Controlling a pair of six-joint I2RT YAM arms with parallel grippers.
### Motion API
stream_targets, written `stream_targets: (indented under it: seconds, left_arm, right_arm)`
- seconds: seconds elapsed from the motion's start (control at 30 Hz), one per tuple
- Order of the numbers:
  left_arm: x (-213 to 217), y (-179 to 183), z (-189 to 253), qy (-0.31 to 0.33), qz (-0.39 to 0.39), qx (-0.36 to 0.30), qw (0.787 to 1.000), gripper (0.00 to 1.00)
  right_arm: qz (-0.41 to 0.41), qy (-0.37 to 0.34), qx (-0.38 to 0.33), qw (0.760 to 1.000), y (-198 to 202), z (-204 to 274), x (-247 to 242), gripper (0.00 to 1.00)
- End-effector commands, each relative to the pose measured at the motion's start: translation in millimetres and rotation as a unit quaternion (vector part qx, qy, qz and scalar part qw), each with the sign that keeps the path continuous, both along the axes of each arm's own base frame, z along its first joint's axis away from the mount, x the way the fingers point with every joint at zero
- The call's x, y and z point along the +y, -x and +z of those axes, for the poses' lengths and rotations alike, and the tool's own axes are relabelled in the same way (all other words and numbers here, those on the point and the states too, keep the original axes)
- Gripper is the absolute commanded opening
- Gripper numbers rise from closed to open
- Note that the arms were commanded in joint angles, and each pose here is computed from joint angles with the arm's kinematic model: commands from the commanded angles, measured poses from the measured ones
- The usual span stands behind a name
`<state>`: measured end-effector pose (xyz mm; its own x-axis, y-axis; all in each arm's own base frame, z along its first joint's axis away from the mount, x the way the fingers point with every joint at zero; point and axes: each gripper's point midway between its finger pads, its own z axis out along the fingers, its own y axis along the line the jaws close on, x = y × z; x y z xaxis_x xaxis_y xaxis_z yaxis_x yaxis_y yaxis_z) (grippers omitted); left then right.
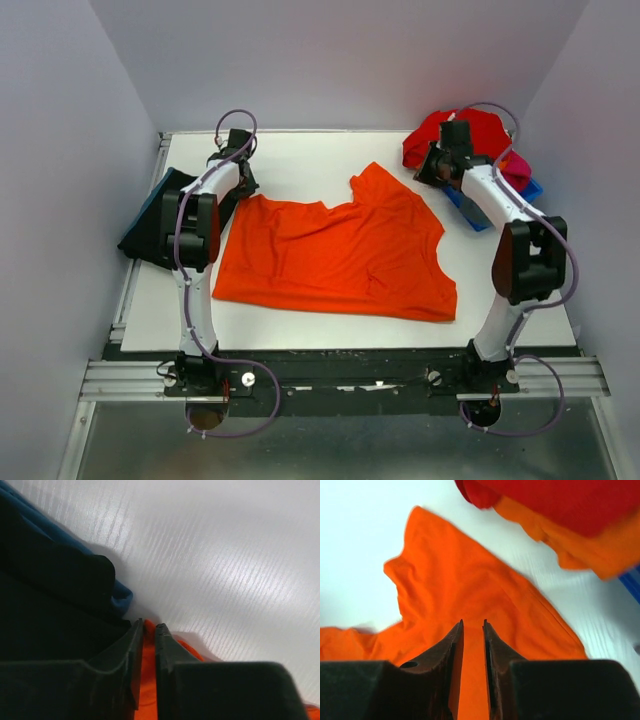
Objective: Fold and stack the t-shirts
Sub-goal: Grap the side of the flattened tshirt furthest away from the robot with both arms
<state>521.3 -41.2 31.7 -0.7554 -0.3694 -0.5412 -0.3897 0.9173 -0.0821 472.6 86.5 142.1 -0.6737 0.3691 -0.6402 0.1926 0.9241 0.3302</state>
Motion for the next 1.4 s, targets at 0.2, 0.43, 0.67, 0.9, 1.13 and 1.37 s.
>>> stream_targets:
  seconds: [0.2,0.43,0.67,0.9,1.13,1.37]
  left_arm:
    - [-2,5,4,0.005,-0.016,-0.015,1.0,0.0]
    - [-1,-1,34,0.006,-0.012,-0.055,0.998,0.0]
    - [1,3,54,0.008,-0.007,-0.079,0.997,0.0]
    - [5,8,63,0.012,-0.007,-0.088,0.996,0.0]
    - [10,13,71,0.021,-0.005,-0.096,0.995,0.0]
    - [10,13,73,0.028,-0.008,-0.098,0.995,0.0]
  right_arm:
    - [0.031,0.065,0.067,0.995,-64,-36,11,0.35]
    - [0.044,0.075,0.086,0.992,-105,-55,17,0.39]
    - [0.081,0.01,0.075,0.994,-120,-78,48,0.52]
    - [0.09,-0.006,0.074,0.993,-131,-102,67,0.55]
    - [0.094,-0.002,0.086,0.992,-128,-112,73,0.44]
    - [0.099,0.003,0.103,0.99,-118,-116,75,0.38]
